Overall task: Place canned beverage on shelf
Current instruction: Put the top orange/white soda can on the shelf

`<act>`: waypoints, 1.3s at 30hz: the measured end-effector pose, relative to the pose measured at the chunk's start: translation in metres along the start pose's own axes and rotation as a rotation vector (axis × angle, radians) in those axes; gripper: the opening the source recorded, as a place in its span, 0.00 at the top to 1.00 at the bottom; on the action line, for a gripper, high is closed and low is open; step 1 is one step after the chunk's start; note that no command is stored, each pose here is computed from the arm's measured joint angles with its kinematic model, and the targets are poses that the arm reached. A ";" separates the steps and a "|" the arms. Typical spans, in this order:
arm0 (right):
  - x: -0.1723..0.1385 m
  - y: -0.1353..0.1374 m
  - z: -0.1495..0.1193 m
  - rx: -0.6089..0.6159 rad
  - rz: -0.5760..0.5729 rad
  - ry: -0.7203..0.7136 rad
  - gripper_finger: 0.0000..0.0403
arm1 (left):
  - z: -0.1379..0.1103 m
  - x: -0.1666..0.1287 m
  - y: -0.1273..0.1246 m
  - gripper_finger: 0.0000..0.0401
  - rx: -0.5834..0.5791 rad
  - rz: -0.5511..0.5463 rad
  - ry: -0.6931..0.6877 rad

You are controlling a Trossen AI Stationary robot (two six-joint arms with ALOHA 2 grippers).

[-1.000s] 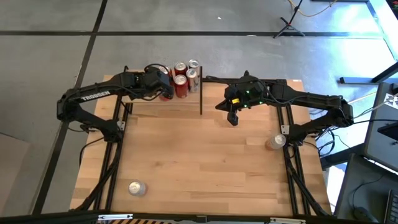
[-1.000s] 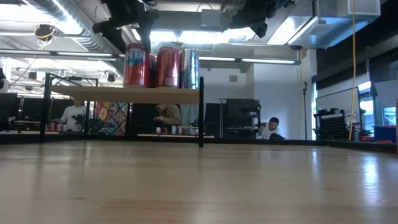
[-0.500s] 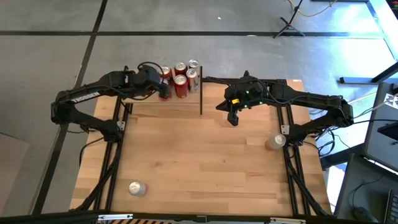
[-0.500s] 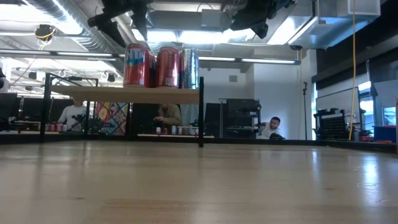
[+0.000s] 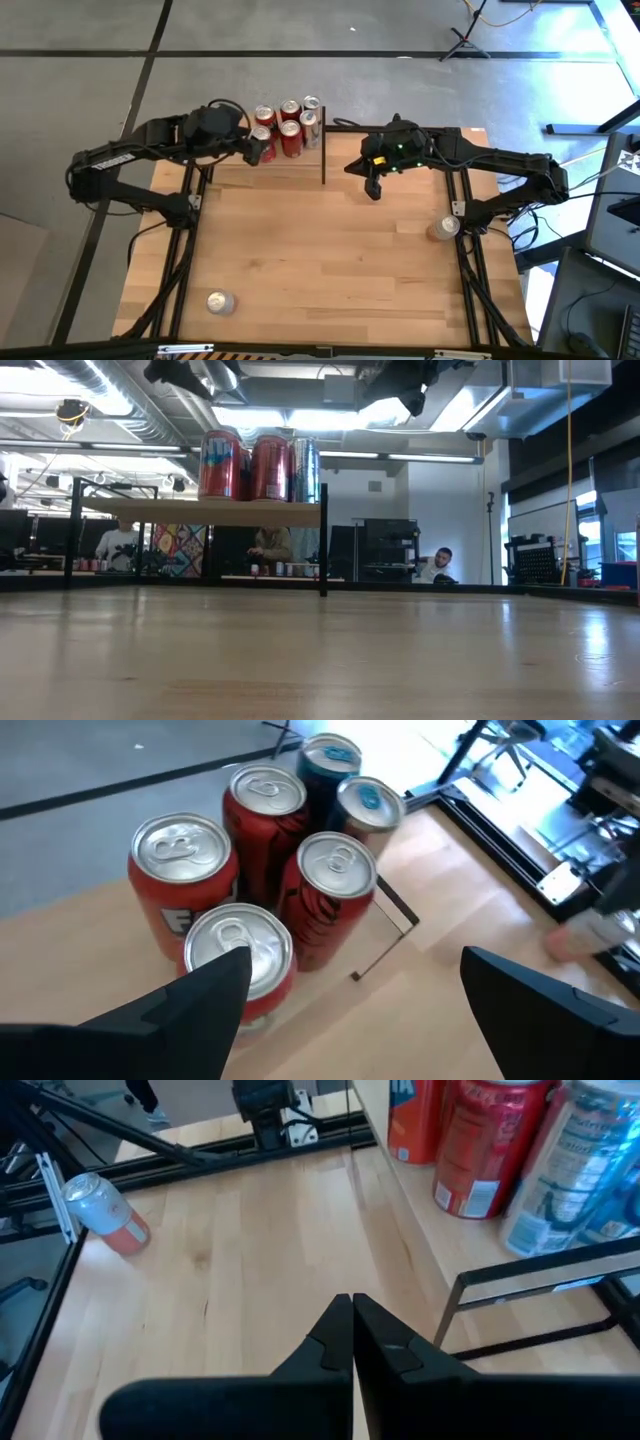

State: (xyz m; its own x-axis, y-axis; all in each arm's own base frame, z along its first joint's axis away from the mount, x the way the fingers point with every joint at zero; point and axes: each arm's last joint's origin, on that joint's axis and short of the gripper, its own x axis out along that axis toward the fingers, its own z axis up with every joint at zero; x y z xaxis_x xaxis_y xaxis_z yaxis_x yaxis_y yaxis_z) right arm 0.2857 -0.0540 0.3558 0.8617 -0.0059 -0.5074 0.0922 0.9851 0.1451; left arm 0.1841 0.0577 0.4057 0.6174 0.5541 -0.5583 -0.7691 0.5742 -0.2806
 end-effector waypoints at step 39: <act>-0.120 0.017 -0.094 0.633 -0.187 0.841 0.04 | -0.009 -0.009 -0.014 0.14 0.086 -0.083 0.011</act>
State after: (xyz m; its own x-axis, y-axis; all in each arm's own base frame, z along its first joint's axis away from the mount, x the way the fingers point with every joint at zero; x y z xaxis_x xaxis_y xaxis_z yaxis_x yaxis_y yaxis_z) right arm 0.1369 -0.0207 0.3390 0.2081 0.2115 -0.9550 0.6377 0.7110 0.2965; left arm 0.1880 0.0394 0.4075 0.6761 0.4962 -0.5447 -0.6981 0.6678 -0.2583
